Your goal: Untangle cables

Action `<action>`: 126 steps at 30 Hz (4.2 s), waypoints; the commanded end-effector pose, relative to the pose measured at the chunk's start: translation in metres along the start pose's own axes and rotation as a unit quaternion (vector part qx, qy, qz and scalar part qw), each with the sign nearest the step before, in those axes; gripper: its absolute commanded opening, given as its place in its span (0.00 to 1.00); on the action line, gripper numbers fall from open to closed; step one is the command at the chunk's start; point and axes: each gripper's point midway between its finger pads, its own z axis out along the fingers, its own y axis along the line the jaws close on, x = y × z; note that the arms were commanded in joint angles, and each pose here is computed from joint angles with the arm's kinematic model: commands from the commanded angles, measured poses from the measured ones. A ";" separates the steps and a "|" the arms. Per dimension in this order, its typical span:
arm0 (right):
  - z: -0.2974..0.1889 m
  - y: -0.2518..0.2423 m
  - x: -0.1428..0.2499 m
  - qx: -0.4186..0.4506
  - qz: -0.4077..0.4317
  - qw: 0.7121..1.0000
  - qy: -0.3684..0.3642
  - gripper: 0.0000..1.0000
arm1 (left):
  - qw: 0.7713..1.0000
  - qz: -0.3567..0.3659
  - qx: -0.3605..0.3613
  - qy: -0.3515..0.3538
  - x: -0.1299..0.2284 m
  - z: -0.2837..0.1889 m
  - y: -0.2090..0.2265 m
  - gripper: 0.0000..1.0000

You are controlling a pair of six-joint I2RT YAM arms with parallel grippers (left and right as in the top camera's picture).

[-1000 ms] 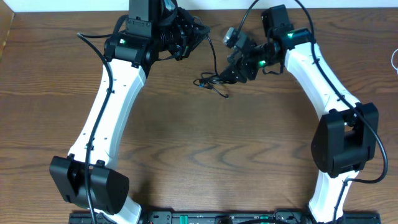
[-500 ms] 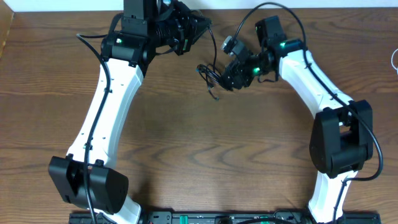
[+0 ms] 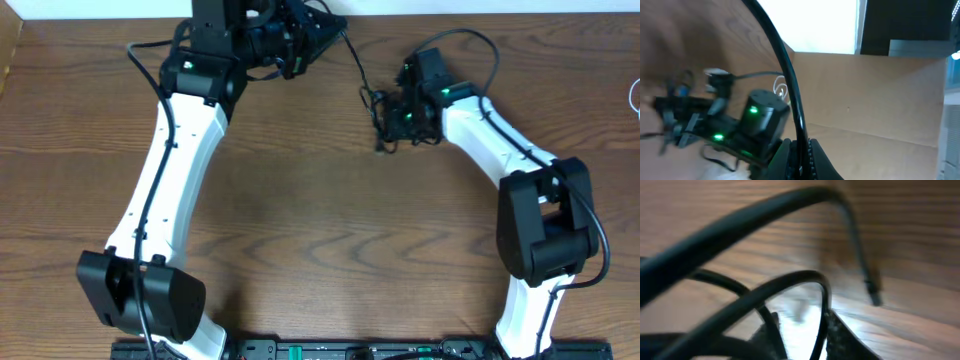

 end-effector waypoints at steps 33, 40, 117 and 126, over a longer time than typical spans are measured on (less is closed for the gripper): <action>-0.077 -0.014 -0.006 -0.037 -0.056 0.998 -0.015 0.01 | 0.946 0.228 -0.208 0.100 0.067 0.039 0.114 0.68; -0.077 -0.010 -0.004 -0.039 -0.061 0.997 -0.013 0.01 | 0.950 0.229 -0.178 0.118 0.091 0.084 0.110 0.68; -0.113 -0.002 -0.026 -0.194 -0.109 0.973 -0.056 0.63 | 0.926 0.260 0.037 0.271 0.107 0.094 0.104 0.08; -0.104 0.012 -0.023 -0.165 -0.116 0.978 -0.055 0.52 | 0.941 0.220 0.030 0.257 0.093 0.091 0.102 0.08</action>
